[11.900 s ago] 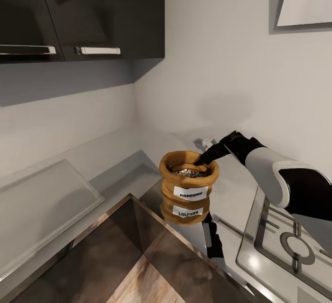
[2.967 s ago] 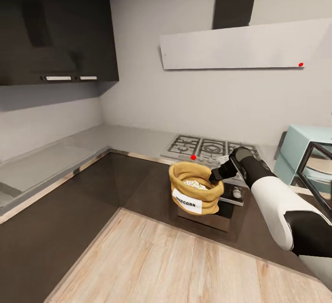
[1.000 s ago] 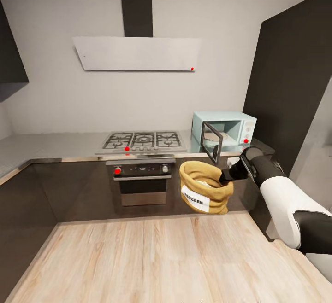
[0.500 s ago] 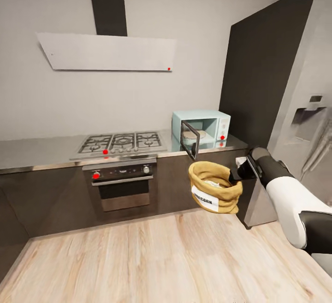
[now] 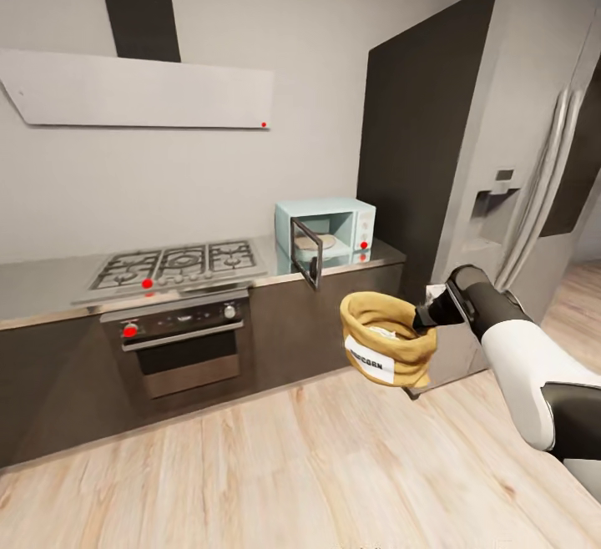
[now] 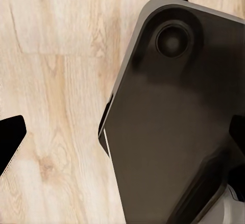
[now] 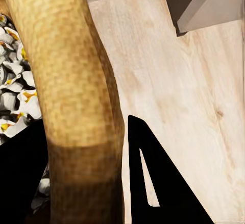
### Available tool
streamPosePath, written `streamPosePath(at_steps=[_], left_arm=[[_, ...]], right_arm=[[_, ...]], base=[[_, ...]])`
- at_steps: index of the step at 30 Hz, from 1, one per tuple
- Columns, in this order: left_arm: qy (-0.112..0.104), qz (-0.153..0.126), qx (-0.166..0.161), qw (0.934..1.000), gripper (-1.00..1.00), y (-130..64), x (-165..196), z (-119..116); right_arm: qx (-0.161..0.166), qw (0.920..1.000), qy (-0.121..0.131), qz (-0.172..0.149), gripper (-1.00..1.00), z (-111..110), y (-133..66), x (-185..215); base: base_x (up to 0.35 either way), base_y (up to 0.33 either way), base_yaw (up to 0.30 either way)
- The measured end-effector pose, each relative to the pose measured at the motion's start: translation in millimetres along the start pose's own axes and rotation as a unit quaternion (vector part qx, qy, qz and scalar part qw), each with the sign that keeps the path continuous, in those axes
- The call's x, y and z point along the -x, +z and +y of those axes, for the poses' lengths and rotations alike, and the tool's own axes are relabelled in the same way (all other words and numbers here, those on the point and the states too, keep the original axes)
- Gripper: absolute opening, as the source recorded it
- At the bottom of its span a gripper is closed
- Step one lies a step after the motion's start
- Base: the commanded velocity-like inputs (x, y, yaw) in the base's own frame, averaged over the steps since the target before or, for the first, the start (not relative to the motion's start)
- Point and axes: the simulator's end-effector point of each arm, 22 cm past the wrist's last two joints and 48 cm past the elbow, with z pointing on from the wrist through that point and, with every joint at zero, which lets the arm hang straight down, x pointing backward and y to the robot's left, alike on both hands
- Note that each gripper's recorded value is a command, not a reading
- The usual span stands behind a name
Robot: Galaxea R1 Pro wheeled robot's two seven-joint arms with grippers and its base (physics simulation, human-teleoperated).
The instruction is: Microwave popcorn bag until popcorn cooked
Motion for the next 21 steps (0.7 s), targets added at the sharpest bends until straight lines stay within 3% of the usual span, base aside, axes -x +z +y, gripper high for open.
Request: streamPosePath(at_steps=[2, 6, 13, 21], left_arm=[[0.000, 0.000, 0.000, 1.0000, 1.00, 0.0, 0.2, 0.1], [0.000, 0.000, 0.000, 1.0000, 1.00, 0.0, -0.2, 0.0], [0.000, 0.000, 0.000, 1.0000, 1.00, 0.0, -0.1, 0.0], [0.002, 0.002, 0.000, 1.0000, 1.00, -0.1, -1.7, 0.2]], right_arm=[[0.001, 1.0000, 0.001, 0.000, -1.00, 0.4, 0.0, 0.1], [0.019, 0.9993, 0.032, -0.009, -1.00, -1.8, -1.4, 1.8], [0.012, 0.9995, 0.030, -0.008, -1.00, -4.0, -1.2, 1.3], [0.011, 0.9995, 0.030, -0.008, -1.00, -5.0, -2.4, 1.4]], base=[[0.000, 0.000, -0.290], [0.000, 0.000, -0.179], [0.005, 0.000, -0.009], [0.286, -0.096, 0.000]])
